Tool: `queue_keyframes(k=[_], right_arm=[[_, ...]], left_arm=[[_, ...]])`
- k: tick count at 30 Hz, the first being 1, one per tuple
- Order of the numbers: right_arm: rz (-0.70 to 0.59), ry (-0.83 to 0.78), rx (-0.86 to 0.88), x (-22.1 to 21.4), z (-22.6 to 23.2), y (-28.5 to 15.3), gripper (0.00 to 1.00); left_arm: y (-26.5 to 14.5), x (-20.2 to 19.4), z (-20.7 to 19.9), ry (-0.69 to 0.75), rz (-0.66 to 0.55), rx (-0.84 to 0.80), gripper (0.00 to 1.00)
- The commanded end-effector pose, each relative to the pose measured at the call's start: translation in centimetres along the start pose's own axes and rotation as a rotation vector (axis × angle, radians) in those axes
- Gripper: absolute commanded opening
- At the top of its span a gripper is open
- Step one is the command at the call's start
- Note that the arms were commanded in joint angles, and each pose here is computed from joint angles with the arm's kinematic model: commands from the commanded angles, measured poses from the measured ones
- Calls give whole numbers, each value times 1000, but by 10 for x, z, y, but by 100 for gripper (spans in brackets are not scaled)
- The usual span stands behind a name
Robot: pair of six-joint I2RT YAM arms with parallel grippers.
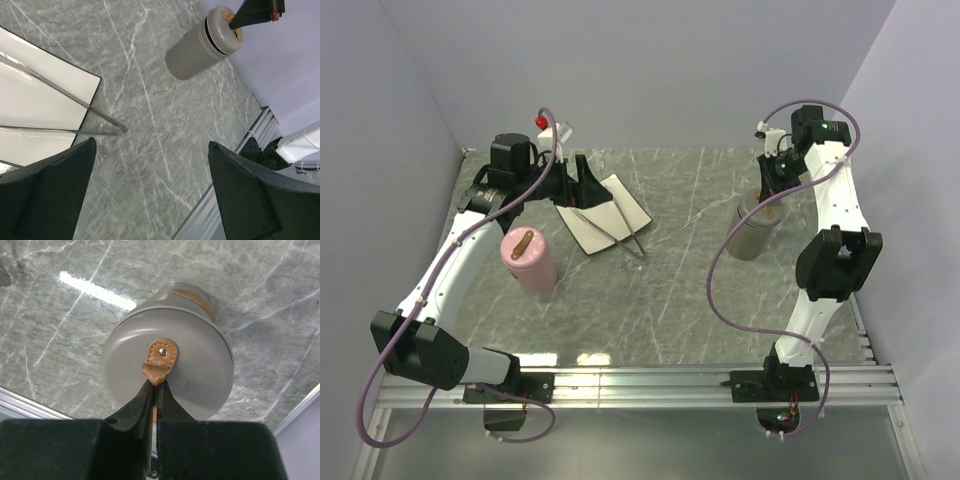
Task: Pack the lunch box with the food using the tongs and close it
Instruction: Close the box lid on the packing box.
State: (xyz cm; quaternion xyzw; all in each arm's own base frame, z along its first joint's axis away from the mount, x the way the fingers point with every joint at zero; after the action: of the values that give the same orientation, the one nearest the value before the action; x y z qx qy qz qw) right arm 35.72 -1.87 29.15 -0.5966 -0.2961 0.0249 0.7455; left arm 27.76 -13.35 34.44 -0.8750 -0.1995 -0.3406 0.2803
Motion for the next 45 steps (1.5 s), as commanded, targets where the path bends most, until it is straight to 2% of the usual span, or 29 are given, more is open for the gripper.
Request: queue_keyframes(k=[1, 15, 22, 32, 45], right_arm=[[57, -8, 42, -4, 14, -8, 0], [127, -5, 29, -8, 11, 10, 0], [133, -15, -13, -11, 12, 0, 0], [130, -9, 47, -9, 12, 9, 0], [191, 15, 109, -19, 12, 29, 0]], left_arm=[[-9, 3, -10, 33, -41, -26, 99], [-11, 3, -12, 31, -46, -28, 99], [-11, -1, -10, 30, -47, -22, 99], [-11, 0, -10, 28, -46, -23, 99], [-8, -3, -8, 7, -38, -22, 99]])
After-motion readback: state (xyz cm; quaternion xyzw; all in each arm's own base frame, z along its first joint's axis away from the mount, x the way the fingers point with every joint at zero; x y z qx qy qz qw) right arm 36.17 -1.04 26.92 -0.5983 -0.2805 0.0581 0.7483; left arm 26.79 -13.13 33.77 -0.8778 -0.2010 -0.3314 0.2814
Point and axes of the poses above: each gripper's point midway between its finger pads, its own y axis out along the fingers, its own z axis along the line the jaws close on, x = y × z, the point moved 10 cm from there along -y, back along the fingers, and after that the axes turned 7 degrees about -y, right-handed, at the moved point
